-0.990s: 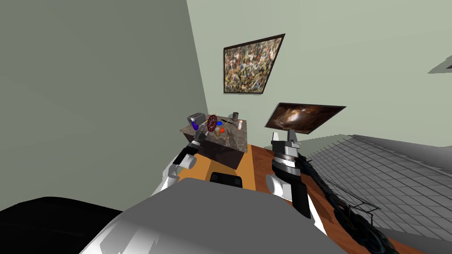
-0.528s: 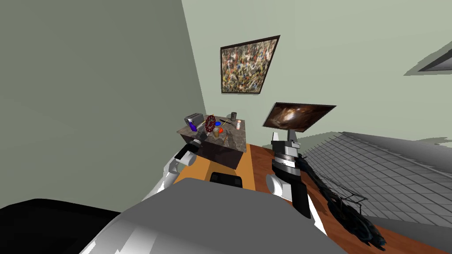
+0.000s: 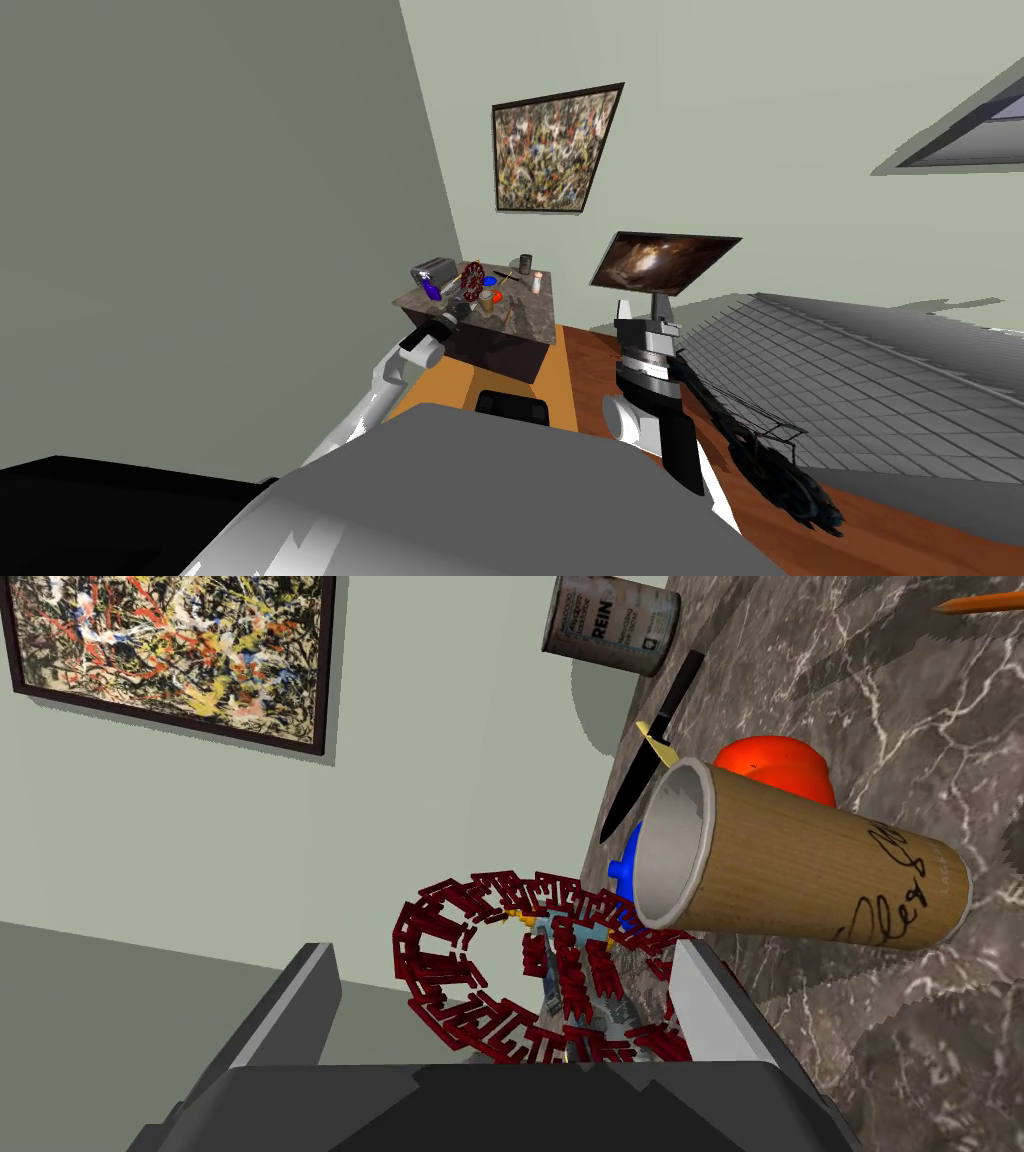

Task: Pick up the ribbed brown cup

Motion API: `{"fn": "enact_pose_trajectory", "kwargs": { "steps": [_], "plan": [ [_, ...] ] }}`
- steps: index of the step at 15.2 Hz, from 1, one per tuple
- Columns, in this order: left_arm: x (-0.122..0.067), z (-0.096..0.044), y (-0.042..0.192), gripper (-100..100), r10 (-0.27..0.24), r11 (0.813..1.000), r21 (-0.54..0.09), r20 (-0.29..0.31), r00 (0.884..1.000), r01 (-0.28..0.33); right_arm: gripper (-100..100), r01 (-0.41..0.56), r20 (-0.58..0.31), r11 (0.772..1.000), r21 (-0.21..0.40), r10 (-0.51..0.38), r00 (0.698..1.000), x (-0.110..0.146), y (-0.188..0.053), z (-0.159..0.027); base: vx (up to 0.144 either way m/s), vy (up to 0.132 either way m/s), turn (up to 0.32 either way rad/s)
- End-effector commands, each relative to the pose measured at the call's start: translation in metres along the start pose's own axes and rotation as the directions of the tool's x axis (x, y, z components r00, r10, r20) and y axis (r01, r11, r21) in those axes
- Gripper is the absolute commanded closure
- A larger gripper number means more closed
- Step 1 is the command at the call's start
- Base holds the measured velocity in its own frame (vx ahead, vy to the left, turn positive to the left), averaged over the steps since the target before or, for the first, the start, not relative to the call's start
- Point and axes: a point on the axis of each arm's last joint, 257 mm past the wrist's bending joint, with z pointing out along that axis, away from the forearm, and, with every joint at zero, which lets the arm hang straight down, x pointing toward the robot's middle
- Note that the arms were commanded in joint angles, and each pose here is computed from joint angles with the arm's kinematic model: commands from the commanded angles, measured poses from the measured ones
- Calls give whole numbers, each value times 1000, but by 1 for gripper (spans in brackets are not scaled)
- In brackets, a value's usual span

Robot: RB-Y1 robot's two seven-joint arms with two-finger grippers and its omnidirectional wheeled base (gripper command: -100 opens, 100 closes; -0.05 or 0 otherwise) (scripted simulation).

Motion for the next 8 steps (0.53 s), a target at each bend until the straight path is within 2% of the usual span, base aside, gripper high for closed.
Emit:
{"fn": "enact_pose_trajectory", "kwargs": {
  "steps": [1, 3, 4, 7, 8],
  "plan": [
    [-5, 4, 9, -100, -18, 999, -50, 4, 1000, 18, 0, 0, 0, 1000, 0, 0, 1000, 0, 0, 0, 15, 14, -145],
    [-7, 4, 15, -100, -17, 997, -73, 11, 1000, 18, 0, 0, 0, 1000, 0, 0, 1000, 0, 0, 0, 8, 13, -29],
    [-9, 10, 16, -100, -40, 994, -102, 6, 999, 41, 0, 0, 0, 1000, 0, 0, 1000, 0, 0, 0, 11, 11, -126],
    [-12, 9, 27, -100, -38, 989, -145, 20, 999, 41, 0, 0, 0, 1000, 0, 0, 1000, 0, 0, 0, 12, 15, -64],
    [-14, 15, 27, -100, -61, 983, -172, 18, 998, 63, 0, 0, 0, 1000, 0, 0, 1000, 0, 0, 0, 9, 7, -109]
  ]
}}
